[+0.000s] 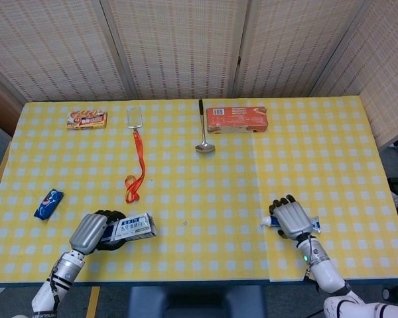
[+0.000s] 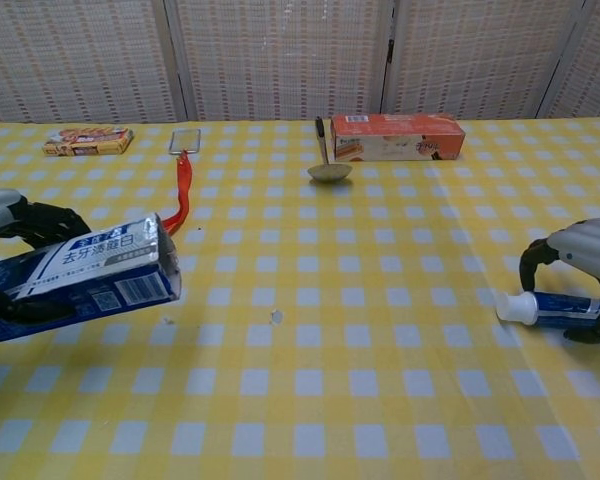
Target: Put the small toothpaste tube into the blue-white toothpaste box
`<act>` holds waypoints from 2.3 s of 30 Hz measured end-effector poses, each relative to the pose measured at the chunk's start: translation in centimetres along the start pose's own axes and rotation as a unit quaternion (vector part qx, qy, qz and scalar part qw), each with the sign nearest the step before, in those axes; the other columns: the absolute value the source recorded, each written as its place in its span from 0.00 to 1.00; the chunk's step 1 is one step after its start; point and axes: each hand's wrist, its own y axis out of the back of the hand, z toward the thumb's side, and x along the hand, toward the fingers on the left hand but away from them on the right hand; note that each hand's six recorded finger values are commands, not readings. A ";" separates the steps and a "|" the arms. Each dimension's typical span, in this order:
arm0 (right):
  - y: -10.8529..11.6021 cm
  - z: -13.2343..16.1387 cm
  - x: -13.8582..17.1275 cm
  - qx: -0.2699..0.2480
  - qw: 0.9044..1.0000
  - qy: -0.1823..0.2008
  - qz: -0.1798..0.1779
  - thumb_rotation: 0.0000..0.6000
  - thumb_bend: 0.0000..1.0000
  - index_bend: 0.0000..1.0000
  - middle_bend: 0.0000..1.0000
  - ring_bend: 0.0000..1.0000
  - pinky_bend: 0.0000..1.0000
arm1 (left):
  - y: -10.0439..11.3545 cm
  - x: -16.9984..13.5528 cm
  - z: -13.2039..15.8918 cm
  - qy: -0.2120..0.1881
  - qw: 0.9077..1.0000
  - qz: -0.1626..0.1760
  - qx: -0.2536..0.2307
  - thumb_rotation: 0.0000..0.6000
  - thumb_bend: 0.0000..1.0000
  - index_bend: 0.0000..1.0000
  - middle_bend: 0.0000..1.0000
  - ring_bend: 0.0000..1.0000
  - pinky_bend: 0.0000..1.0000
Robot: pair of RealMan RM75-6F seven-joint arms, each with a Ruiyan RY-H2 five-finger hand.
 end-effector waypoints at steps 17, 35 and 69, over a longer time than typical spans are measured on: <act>1.5 0.4 -0.4 0.012 0.998 -0.004 -0.061 1.00 0.43 0.72 0.56 0.55 0.72 | 0.2 0.0 0.2 0.001 1.000 0.003 0.001 1.00 0.28 0.48 0.57 0.42 0.39; 6.8 0.7 2.1 -0.184 0.969 0.067 -0.154 1.00 0.45 0.73 0.58 0.61 0.80 | 0.1 -0.2 1.3 0.002 1.000 0.009 -0.005 1.00 0.28 0.48 0.57 0.42 0.39; 16.6 7.8 3.7 -0.703 0.630 0.315 -0.094 1.00 0.57 0.77 0.61 0.76 0.95 | 0.8 -0.2 4.3 -0.019 0.996 -0.002 -0.092 1.00 0.27 0.48 0.57 0.42 0.39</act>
